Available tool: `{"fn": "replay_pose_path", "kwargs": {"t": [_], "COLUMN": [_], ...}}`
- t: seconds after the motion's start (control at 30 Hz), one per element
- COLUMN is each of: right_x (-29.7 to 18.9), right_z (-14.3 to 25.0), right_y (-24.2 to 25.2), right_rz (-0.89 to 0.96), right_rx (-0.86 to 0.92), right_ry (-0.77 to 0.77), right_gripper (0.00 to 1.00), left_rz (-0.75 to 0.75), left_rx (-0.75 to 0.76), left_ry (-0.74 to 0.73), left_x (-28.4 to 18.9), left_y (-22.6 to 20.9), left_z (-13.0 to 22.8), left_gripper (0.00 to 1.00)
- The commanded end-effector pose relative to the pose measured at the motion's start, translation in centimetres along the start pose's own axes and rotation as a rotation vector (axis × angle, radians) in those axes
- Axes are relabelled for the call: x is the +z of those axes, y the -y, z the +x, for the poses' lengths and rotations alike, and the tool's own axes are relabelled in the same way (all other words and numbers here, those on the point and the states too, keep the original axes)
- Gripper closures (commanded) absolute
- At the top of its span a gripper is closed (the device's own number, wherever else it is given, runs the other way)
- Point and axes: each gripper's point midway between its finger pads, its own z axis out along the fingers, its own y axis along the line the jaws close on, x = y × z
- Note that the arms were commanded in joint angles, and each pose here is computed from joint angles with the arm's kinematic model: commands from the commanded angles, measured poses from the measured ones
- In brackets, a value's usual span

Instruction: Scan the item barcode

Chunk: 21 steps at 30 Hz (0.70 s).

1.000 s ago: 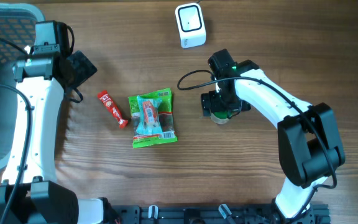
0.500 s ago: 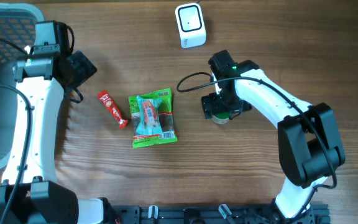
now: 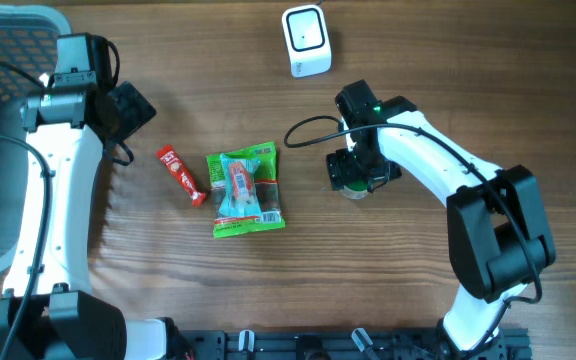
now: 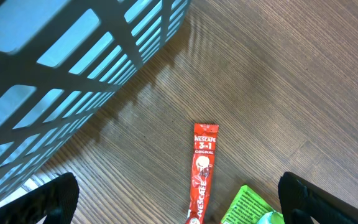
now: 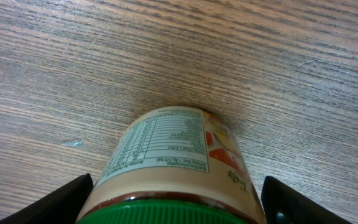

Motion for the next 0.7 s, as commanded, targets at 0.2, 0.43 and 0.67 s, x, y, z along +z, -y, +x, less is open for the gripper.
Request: {"fn": "replay_pose_path", "kwargs": {"t": [0.2, 0.43, 0.67], "right_x": [0.8, 2.1, 1.7], "right_z": [0.3, 0.8, -0.3], "right_y": [0.1, 0.6, 0.3], "right_rz": [0.009, 0.023, 0.015], "right_rx": [0.035, 0.032, 0.032], "right_ry": [-0.014, -0.007, 0.026], "right_gripper": [0.16, 0.16, 0.2], "left_rz": [-0.005, -0.005, -0.005], "left_rx": [-0.008, -0.008, -0.009], "left_ry": [0.027, 0.027, 0.027], "left_x": [-0.5, -0.5, -0.5], "left_y": [-0.3, -0.3, -0.3], "left_z": [-0.8, -0.8, -0.8], "left_gripper": [0.0, 0.0, 0.0]}}
